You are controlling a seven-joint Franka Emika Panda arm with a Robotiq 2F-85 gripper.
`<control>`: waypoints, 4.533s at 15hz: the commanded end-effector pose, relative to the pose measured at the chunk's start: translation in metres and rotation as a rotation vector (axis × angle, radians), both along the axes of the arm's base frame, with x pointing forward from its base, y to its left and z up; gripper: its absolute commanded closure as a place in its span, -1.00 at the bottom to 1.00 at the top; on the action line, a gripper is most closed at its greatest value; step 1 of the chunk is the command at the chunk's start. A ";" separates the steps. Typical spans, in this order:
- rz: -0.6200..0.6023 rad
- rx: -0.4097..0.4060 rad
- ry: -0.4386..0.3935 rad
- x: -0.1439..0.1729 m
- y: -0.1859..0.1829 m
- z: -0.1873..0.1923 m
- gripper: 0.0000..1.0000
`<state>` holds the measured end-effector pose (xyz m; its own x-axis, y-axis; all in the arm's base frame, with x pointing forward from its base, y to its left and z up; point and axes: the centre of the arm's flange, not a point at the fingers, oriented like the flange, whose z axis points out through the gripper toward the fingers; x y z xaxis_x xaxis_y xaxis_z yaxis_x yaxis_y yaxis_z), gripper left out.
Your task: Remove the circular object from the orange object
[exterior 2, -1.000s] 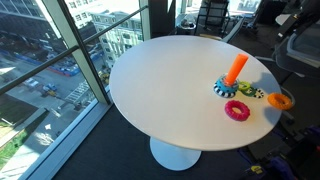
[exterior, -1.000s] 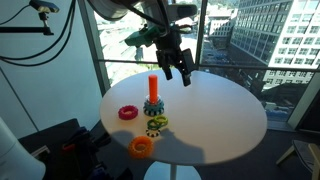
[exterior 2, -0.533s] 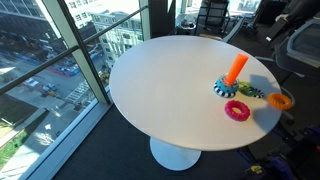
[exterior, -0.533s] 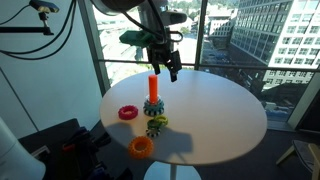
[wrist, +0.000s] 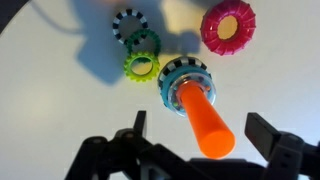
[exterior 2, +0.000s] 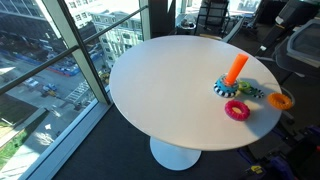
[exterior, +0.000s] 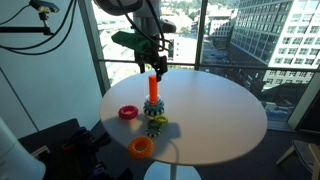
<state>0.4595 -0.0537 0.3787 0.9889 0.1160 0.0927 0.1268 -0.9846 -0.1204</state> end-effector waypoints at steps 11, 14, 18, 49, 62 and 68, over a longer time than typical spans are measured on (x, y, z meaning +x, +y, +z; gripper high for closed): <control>0.084 -0.140 0.066 0.009 0.057 -0.057 -1.00; 0.046 -0.164 0.066 0.008 0.058 -0.072 -1.00; 0.016 -0.153 0.050 0.003 0.057 -0.091 -1.00; -0.055 -0.144 -0.078 0.013 0.062 -0.142 -1.00; -0.134 -0.116 -0.075 -0.003 0.063 -0.136 -1.00; -0.179 -0.116 -0.066 -0.013 0.064 -0.138 -1.00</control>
